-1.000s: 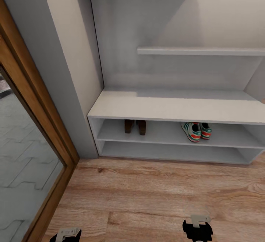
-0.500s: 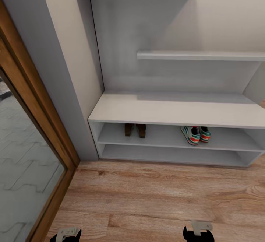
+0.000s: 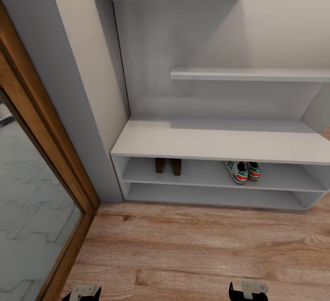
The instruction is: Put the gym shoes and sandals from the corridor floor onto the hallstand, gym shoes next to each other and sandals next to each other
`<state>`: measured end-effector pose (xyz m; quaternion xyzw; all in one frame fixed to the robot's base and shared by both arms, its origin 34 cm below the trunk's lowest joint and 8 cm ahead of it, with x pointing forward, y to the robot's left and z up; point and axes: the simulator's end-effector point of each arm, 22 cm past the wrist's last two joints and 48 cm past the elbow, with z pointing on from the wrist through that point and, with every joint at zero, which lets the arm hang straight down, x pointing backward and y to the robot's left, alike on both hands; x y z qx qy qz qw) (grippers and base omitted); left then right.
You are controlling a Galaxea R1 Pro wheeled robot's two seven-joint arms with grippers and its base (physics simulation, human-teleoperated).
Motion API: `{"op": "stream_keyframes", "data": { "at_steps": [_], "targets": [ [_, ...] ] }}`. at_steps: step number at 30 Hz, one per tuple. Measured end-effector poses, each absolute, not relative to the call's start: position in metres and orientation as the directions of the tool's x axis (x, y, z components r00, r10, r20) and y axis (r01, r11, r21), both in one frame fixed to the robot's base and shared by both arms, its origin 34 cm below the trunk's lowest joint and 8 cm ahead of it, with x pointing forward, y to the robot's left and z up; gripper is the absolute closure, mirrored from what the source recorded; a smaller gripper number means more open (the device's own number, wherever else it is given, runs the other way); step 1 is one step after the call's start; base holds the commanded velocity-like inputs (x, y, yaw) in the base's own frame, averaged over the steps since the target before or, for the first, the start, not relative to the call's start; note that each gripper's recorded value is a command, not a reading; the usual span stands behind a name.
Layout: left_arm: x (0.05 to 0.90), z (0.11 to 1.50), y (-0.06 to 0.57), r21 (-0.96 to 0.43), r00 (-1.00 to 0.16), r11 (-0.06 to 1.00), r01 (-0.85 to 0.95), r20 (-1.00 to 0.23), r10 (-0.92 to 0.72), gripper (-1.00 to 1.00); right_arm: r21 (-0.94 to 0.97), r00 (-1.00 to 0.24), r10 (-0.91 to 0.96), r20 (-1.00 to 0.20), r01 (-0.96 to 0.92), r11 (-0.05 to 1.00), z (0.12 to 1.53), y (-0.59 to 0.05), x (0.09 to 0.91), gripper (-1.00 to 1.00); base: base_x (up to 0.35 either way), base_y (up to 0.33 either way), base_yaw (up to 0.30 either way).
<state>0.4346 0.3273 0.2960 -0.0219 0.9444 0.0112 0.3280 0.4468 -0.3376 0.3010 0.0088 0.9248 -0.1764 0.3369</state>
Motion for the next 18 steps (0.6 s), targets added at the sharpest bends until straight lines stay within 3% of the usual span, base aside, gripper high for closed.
{"op": "stream_keyframes", "data": {
  "at_steps": [18],
  "targets": [
    [0.437,0.331,0.327,0.008,-0.792,0.999,-0.047,-0.61,-0.033,-1.0,-0.308,-0.793,-0.089,-0.602,0.127,0.943,0.332,-0.323,0.438,-1.0,0.0,0.0,0.0]
  ]
}}
